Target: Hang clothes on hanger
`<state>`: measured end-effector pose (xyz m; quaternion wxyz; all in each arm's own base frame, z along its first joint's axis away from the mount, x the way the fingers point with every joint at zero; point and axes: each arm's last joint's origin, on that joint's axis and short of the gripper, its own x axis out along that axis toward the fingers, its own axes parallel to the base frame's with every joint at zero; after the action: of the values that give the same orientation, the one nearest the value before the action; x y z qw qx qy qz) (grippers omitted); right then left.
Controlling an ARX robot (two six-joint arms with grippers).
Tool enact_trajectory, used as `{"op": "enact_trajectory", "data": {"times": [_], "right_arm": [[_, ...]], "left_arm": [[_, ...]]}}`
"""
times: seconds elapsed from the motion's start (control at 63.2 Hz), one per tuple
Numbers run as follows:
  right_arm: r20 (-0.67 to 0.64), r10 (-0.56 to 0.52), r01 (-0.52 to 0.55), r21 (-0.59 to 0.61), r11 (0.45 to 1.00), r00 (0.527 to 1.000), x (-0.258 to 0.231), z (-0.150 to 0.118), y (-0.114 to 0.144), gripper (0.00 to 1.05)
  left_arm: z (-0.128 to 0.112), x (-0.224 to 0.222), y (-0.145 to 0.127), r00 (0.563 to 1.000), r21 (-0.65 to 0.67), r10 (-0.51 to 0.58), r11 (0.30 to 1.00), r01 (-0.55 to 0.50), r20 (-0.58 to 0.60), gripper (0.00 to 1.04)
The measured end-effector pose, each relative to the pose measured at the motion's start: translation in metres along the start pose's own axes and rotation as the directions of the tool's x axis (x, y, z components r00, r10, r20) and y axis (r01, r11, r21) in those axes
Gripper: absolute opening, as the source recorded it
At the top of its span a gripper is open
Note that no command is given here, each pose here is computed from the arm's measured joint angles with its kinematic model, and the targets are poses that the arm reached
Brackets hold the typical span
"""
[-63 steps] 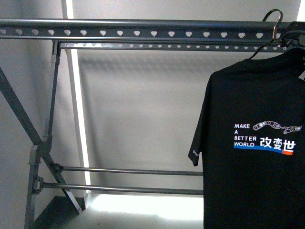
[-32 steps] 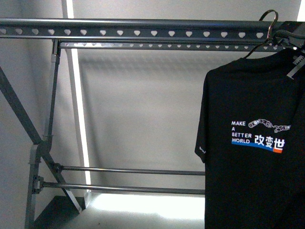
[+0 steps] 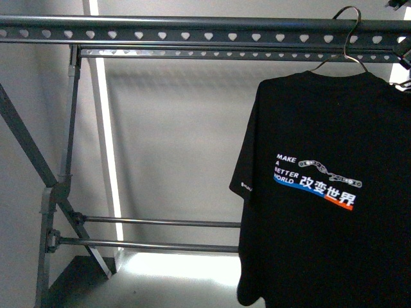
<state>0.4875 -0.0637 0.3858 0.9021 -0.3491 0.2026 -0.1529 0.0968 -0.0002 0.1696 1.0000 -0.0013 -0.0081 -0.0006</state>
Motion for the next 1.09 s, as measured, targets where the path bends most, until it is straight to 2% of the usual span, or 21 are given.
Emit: {"op": "enact_trajectory", "data": {"times": [0.063,0.095,0.285,0.364,0.396,0.459,0.475,0.538,0.586,0.602,0.633,0.697,0.776,0.823,0.887,0.982,1.093], "right_arm": [[-0.003,-0.017,0.017,0.02,1.0,1.0,0.0,-0.004,-0.009,0.97],[0.001,-0.016,0.016,0.035,0.999,1.0,0.0,-0.005,-0.013,0.99],[0.079,0.006,-0.019,0.166,0.986,0.997,-0.009,-0.012,-0.028,0.97],[0.167,0.029,-0.07,0.245,0.967,0.986,-0.028,-0.012,-0.035,0.97],[0.231,0.05,-0.122,0.308,0.944,0.972,-0.042,-0.011,-0.04,0.97],[0.382,0.075,-0.254,0.444,0.859,0.921,-0.083,-0.015,-0.051,0.97],[0.397,0.073,-0.263,0.449,0.854,0.915,-0.088,-0.015,-0.052,0.97],[0.488,0.049,-0.348,0.545,0.763,0.871,-0.127,-0.025,-0.057,0.97],[0.519,0.016,-0.368,0.584,0.723,0.855,-0.152,-0.035,-0.059,0.97],[0.532,-0.001,-0.382,0.61,0.694,0.847,-0.164,-0.04,-0.058,0.97],[0.549,-0.017,-0.399,0.628,0.668,0.835,-0.181,-0.05,-0.056,0.97],[0.566,-0.037,-0.443,0.682,0.582,0.823,-0.221,-0.084,-0.041,0.97],[0.556,-0.024,-0.459,0.709,0.535,0.831,-0.255,-0.124,-0.008,0.97],[0.543,-0.024,-0.451,0.721,0.527,0.839,-0.267,-0.142,0.01,0.97],[0.535,-0.009,-0.452,0.724,0.522,0.845,-0.288,-0.177,0.047,0.96],[0.496,0.105,-0.444,0.64,0.628,0.862,-0.301,-0.194,0.066,0.8],[0.478,0.129,-0.427,0.591,0.684,0.869,-0.299,-0.213,0.084,0.59]], "left_arm": [[0.0,0.0,0.0,1.0,0.0,0.0,1.0,0.0,0.0,0.04],[0.0,0.0,0.0,1.0,0.0,0.0,1.0,0.0,0.0,0.04],[0.0,0.0,0.0,1.0,0.0,0.0,1.0,0.0,0.0,0.04],[0.0,0.0,0.0,1.0,0.0,0.0,1.0,0.0,0.0,0.04],[0.0,0.0,0.0,1.0,0.0,0.0,1.0,0.0,0.0,0.04],[0.0,0.0,0.0,1.0,0.0,0.0,1.0,0.0,0.0,0.04],[0.0,0.0,0.0,1.0,0.0,0.0,1.0,0.0,0.0,0.04],[0.0,0.0,0.0,1.0,0.0,0.0,1.0,0.0,0.0,0.04],[0.0,0.0,0.0,1.0,0.0,0.0,1.0,0.0,0.0,0.04],[0.0,0.0,0.0,1.0,0.0,0.0,1.0,0.0,0.0,0.04],[0.0,0.0,0.0,1.0,0.0,0.0,1.0,0.0,0.0,0.04],[0.0,0.0,0.0,1.0,0.0,0.0,1.0,0.0,0.0,0.04],[0.0,0.0,0.0,1.0,0.0,0.0,1.0,0.0,0.0,0.04],[0.0,0.0,0.0,1.0,0.0,0.0,1.0,0.0,0.0,0.04],[0.0,0.0,0.0,1.0,0.0,0.0,1.0,0.0,0.0,0.04],[0.0,0.0,0.0,1.0,0.0,0.001,1.0,-0.001,0.0,0.04],[0.0,0.0,0.0,1.0,0.0,0.001,1.0,-0.001,0.0,0.04]]}}
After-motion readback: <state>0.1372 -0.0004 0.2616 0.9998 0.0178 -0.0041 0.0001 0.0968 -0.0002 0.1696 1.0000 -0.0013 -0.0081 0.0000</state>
